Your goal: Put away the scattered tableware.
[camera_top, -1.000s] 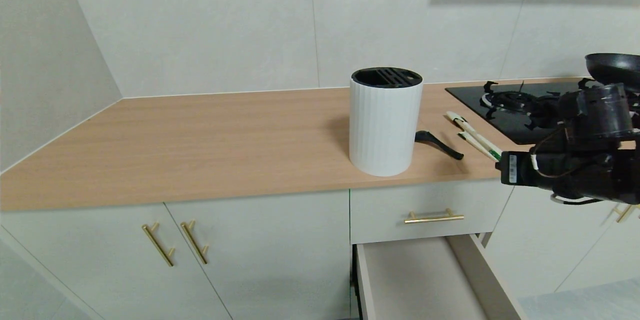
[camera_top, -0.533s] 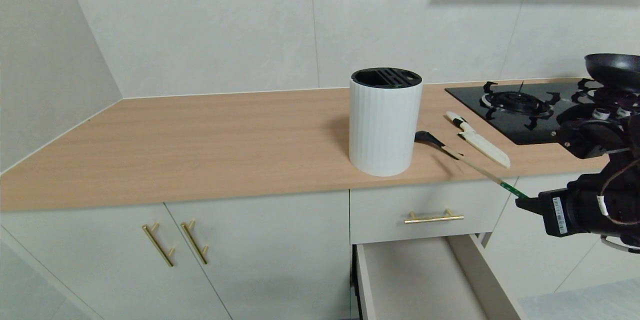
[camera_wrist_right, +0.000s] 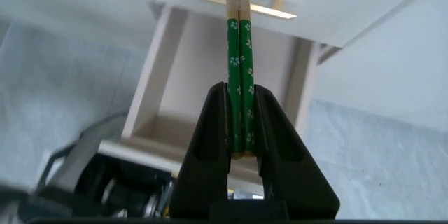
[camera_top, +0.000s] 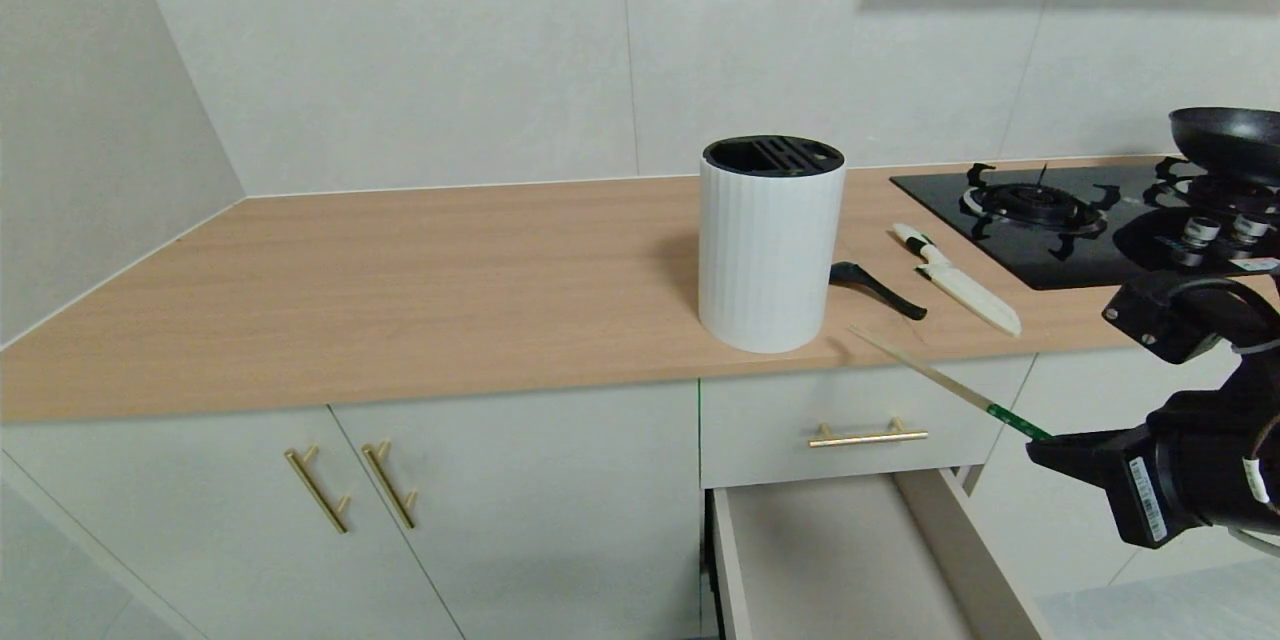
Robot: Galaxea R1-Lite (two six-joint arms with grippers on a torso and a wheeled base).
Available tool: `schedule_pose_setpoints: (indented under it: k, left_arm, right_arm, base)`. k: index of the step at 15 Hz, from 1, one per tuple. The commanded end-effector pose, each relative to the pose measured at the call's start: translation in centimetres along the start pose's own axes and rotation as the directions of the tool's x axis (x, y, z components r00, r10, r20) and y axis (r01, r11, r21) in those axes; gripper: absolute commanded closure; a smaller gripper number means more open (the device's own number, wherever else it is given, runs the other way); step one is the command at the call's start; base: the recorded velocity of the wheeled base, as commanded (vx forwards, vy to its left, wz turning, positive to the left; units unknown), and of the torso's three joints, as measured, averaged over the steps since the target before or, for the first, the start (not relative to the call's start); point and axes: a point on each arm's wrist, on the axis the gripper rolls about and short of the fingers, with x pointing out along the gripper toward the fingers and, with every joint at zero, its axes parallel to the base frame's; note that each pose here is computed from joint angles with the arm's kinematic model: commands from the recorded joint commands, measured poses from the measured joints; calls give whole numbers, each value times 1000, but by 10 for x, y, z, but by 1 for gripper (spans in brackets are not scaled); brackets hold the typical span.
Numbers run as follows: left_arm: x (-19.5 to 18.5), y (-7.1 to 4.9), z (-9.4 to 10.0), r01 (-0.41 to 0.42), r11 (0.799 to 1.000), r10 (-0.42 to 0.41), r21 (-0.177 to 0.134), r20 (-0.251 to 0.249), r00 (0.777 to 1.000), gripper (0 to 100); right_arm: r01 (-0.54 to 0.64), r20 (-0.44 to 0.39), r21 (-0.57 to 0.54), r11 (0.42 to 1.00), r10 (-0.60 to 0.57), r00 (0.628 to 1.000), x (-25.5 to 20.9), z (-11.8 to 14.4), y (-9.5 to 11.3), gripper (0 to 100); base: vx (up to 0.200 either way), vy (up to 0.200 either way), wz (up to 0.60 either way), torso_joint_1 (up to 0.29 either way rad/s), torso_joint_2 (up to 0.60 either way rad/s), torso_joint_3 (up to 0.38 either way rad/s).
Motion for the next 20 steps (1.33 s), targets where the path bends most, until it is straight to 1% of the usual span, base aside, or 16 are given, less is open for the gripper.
schedule_pose_setpoints:
  k: [1, 3, 8, 20]
  left_arm:
    - [0, 0, 0, 0, 1000, 0, 0, 0, 1000, 0]
    - [0, 0, 0, 0, 1000, 0, 0, 0, 1000, 0]
    - [0, 0, 0, 0, 1000, 0, 0, 0, 1000, 0]
    - [0, 0, 0, 0, 1000, 0, 0, 0, 1000, 0]
  right_arm:
    - [-55, -18, -38, 998, 54, 998, 0, -7, 11, 100]
    - [-114, -37, -52, 992, 112, 993, 1, -11, 15, 100]
    - [-136, -47, -84, 987, 132, 990, 1, -14, 17, 100]
    - [-141, -60, -88, 986, 136, 989, 5, -15, 18, 100]
  base:
    - [0, 0, 0, 0, 0, 0]
    - [0, 0, 0, 0, 0, 0]
    - [0, 0, 0, -21, 45, 31]
    - [0, 0, 0, -167, 452, 278]
